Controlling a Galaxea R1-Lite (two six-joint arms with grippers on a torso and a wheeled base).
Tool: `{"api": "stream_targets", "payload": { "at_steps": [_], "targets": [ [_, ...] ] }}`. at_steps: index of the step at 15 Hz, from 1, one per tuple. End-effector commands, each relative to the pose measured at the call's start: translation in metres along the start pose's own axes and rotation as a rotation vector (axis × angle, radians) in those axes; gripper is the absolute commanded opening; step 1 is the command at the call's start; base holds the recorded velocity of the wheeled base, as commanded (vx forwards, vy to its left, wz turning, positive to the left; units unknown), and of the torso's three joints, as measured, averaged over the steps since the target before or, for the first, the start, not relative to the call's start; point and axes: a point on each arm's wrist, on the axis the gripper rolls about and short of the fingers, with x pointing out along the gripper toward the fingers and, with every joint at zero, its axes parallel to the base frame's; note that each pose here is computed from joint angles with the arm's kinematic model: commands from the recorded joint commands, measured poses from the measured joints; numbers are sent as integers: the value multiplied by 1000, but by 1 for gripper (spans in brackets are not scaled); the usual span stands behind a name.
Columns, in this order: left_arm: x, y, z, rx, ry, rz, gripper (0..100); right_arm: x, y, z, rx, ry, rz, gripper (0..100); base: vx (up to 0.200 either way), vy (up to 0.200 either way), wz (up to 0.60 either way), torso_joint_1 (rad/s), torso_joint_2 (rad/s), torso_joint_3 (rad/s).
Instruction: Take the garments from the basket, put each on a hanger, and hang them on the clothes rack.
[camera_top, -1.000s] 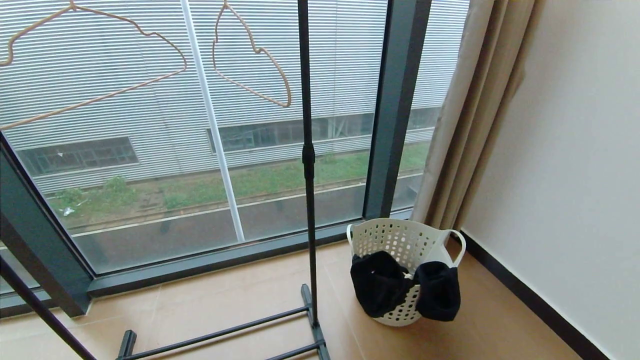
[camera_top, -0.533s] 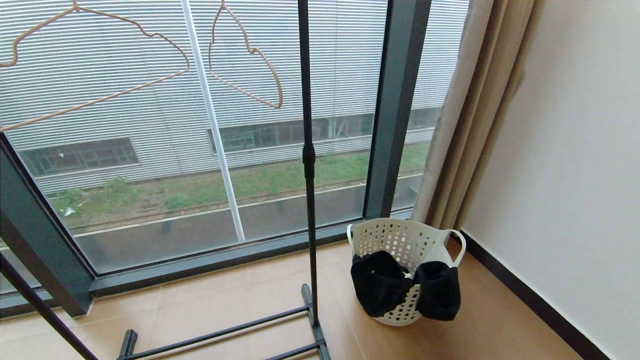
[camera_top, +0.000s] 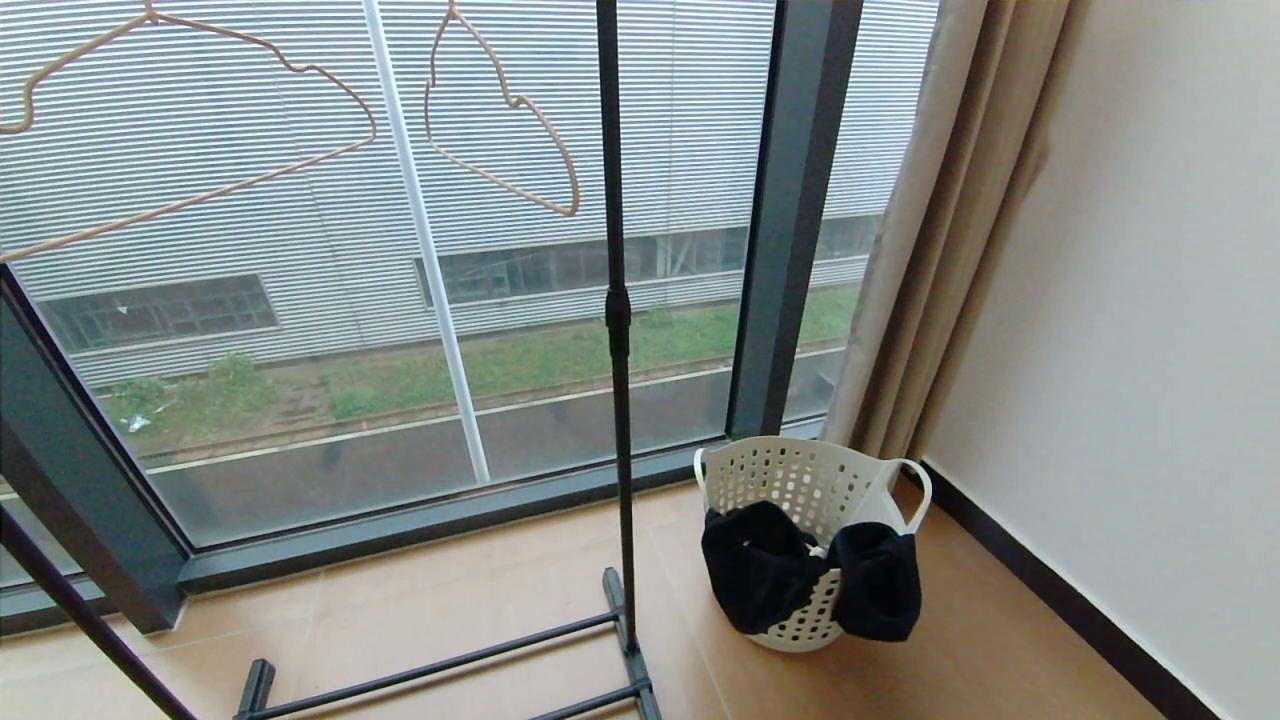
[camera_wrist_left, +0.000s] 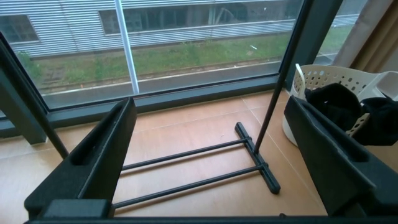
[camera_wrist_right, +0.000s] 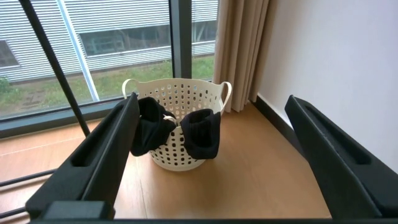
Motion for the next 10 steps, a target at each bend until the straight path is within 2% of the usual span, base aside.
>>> {"api": "stream_targets", "payload": {
  "at_steps": [1, 10],
  "targets": [
    [0, 0, 0, 0, 1, 2, 100, 0, 0, 0, 0, -1, 0, 100, 0, 0, 0, 2, 12, -56],
    [0, 0, 0, 0, 1, 1, 100, 0, 0, 0, 0, 1, 0, 100, 0, 0, 0, 1, 3, -177]
  ]
}}
